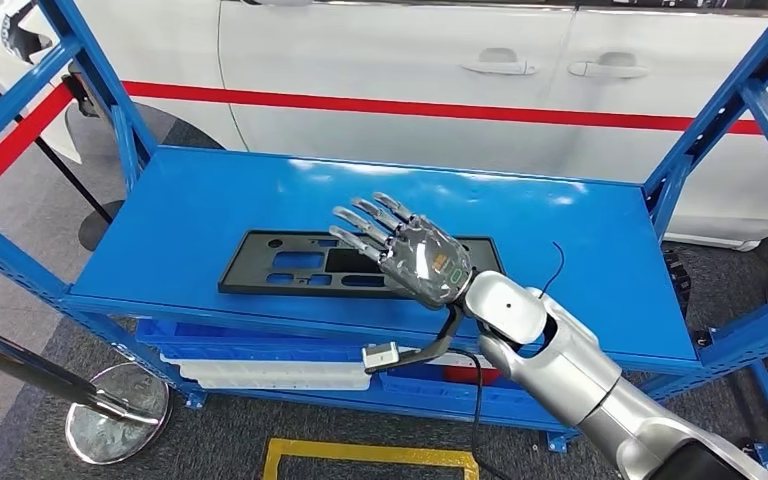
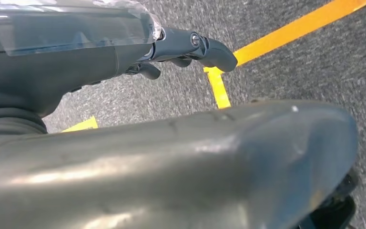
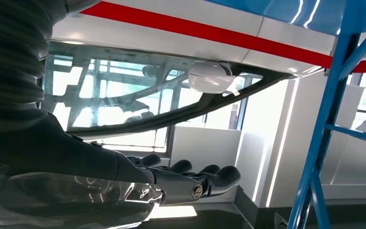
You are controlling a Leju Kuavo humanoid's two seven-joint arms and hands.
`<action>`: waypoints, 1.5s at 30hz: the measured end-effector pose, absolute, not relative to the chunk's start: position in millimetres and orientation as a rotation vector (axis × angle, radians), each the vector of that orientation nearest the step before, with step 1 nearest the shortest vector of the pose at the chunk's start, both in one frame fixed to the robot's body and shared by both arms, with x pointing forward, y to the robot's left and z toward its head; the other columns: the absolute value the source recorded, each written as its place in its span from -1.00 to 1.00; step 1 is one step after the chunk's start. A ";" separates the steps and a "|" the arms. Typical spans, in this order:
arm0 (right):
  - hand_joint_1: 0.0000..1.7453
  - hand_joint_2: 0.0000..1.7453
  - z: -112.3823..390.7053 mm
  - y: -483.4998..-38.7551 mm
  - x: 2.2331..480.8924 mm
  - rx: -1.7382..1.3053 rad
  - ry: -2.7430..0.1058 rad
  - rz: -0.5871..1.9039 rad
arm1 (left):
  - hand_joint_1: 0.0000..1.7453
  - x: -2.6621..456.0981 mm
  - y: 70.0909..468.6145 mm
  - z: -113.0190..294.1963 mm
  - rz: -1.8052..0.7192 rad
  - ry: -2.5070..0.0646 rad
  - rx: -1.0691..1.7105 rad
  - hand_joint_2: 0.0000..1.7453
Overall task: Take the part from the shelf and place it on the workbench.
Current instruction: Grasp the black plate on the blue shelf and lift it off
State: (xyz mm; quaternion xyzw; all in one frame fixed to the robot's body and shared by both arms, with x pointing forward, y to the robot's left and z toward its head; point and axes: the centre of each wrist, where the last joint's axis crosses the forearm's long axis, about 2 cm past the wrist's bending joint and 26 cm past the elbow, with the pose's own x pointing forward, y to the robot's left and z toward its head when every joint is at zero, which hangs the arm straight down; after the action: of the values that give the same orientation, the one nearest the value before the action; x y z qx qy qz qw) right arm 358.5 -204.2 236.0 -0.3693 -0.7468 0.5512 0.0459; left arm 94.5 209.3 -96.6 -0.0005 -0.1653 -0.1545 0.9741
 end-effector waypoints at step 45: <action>-1.00 1.00 170.3 -247.5 378.4 -1.005 -1.799 1.877 | -1.00 98.9 209.7 -95.7 -0.348 -0.328 -0.006 -1.00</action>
State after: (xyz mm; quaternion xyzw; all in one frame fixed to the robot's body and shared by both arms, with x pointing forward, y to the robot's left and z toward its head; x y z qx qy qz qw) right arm 378.4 -247.5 170.3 -0.3548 -0.6353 0.6629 0.1762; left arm 98.9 209.7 -95.7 -0.0028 -0.1624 -0.1723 0.9716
